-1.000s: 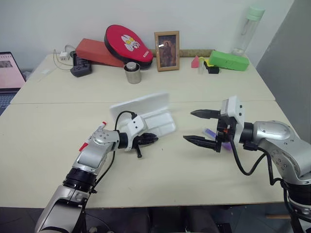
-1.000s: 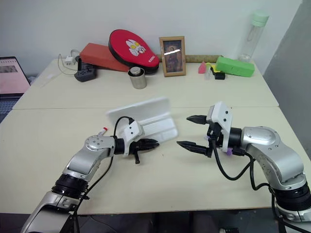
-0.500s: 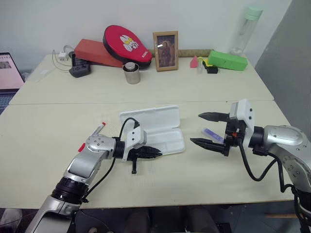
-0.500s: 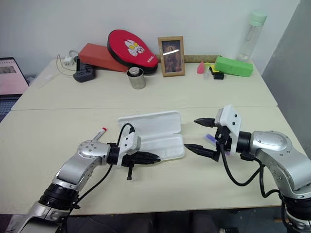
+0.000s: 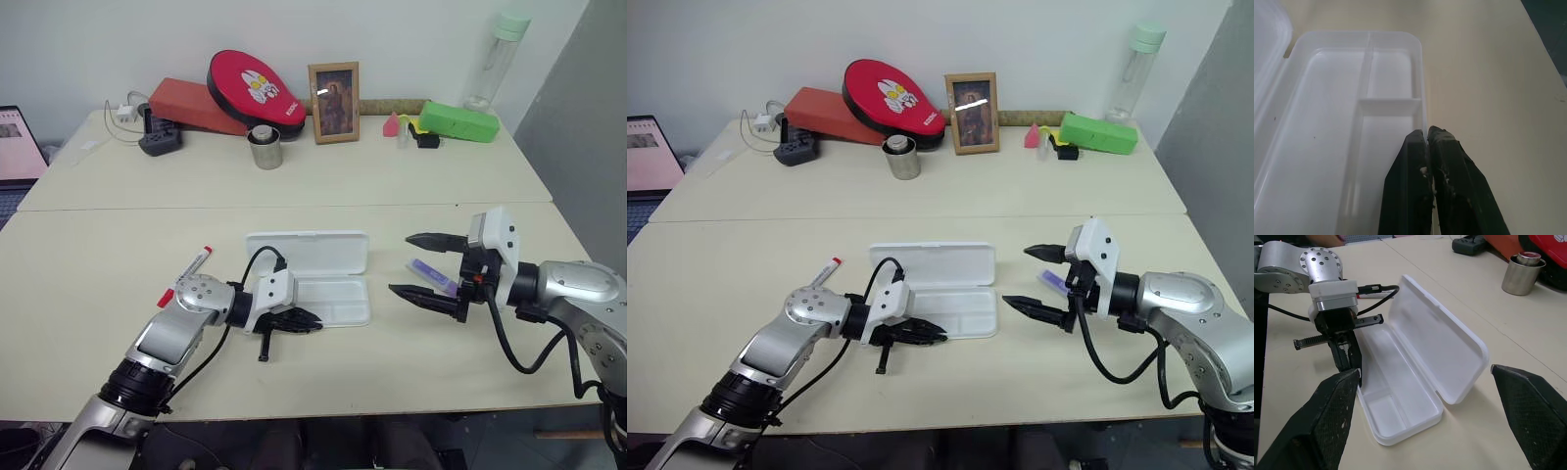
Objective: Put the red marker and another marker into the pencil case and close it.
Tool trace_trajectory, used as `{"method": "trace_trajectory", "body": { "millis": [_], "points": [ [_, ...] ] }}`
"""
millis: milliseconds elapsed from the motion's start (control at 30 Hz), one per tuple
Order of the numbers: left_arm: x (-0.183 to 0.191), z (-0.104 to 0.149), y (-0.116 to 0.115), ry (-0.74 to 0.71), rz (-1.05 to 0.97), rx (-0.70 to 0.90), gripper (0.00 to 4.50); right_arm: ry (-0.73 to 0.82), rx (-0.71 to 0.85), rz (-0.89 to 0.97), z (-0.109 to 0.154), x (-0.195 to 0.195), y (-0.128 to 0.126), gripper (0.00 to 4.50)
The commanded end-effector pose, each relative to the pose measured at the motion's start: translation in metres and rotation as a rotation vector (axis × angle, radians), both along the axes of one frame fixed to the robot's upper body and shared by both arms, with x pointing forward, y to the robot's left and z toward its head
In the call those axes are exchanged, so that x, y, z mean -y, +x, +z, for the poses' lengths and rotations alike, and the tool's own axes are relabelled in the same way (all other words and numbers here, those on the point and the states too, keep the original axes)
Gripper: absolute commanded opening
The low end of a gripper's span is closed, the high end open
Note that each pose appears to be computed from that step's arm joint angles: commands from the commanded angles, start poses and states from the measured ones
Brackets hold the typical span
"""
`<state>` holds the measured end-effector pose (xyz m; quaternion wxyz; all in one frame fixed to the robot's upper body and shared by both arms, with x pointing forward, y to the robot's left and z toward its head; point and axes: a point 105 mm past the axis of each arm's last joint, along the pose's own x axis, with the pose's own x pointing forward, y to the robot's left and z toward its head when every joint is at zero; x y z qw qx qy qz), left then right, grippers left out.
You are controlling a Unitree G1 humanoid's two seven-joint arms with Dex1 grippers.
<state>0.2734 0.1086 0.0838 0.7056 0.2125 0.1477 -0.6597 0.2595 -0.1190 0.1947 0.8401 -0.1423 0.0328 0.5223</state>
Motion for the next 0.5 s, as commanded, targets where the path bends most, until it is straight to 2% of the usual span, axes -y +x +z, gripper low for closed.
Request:
{"method": "trace_trajectory", "body": {
  "millis": [33,100,167,300,500],
  "points": [
    [0.004,0.004,0.0,-0.001,-0.007,0.016,0.01,-0.004,0.044,0.012,0.009,-0.001,-0.005,4.5],
    [0.005,0.006,0.0,-0.011,-0.006,0.015,0.01,-0.005,0.043,0.012,0.009,-0.001,-0.005,4.5],
    [0.005,0.007,0.0,-0.014,-0.001,0.012,0.52,-0.005,0.042,0.012,0.009,-0.001,-0.004,4.5],
    [0.005,0.008,0.0,-0.021,0.01,0.011,1.24,-0.009,0.042,0.01,0.008,0.0,-0.003,4.5],
    [0.013,0.03,-0.005,-0.117,0.022,0.003,2.54,0.003,0.042,0.023,0.009,-0.002,-0.002,4.5]
  ]
}}
